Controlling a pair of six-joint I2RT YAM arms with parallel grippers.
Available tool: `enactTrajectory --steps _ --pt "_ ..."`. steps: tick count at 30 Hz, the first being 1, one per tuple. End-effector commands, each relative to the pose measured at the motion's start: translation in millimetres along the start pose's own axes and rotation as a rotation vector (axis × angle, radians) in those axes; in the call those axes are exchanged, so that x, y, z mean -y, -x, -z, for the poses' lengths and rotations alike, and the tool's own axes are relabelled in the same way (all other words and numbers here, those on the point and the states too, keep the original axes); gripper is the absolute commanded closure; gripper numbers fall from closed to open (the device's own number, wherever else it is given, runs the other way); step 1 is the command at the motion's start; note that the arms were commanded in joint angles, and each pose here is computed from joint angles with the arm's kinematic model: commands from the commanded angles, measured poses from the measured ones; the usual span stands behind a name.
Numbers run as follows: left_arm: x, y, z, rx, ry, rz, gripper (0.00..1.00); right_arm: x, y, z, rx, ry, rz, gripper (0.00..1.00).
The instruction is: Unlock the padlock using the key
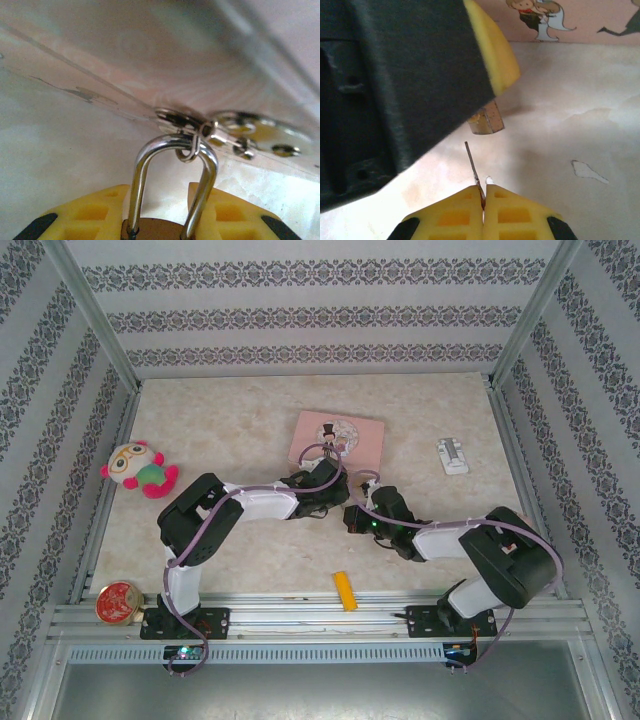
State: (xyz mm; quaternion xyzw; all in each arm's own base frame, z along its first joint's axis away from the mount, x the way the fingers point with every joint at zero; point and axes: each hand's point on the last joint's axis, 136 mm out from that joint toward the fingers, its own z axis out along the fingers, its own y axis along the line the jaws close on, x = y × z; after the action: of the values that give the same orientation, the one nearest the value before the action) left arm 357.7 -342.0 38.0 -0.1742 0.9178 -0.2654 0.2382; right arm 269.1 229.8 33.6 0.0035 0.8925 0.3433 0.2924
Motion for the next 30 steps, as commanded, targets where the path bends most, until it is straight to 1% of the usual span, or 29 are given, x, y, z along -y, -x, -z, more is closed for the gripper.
enactTrajectory --steps 1,10,15,16,30 --pt "18.3 8.8 7.7 0.015 -0.088 0.078 1.00 -5.3 7.5 -4.1 0.009 0.027 -0.036 1.00" --pt "22.9 14.3 14.2 0.033 -0.111 0.081 1.00 -0.6 7.0 -2.0 0.019 0.025 -0.064 1.00" --pt "25.9 14.7 16.8 0.032 -0.124 0.079 1.00 -3.0 13.4 1.7 0.055 0.041 -0.048 1.00" --pt "26.7 14.9 17.2 0.031 -0.127 0.081 1.00 2.6 6.5 3.4 0.047 0.031 -0.048 1.00" --pt "29.6 13.9 16.9 0.026 -0.147 0.089 1.00 3.8 6.8 0.5 0.045 0.039 -0.055 1.00"
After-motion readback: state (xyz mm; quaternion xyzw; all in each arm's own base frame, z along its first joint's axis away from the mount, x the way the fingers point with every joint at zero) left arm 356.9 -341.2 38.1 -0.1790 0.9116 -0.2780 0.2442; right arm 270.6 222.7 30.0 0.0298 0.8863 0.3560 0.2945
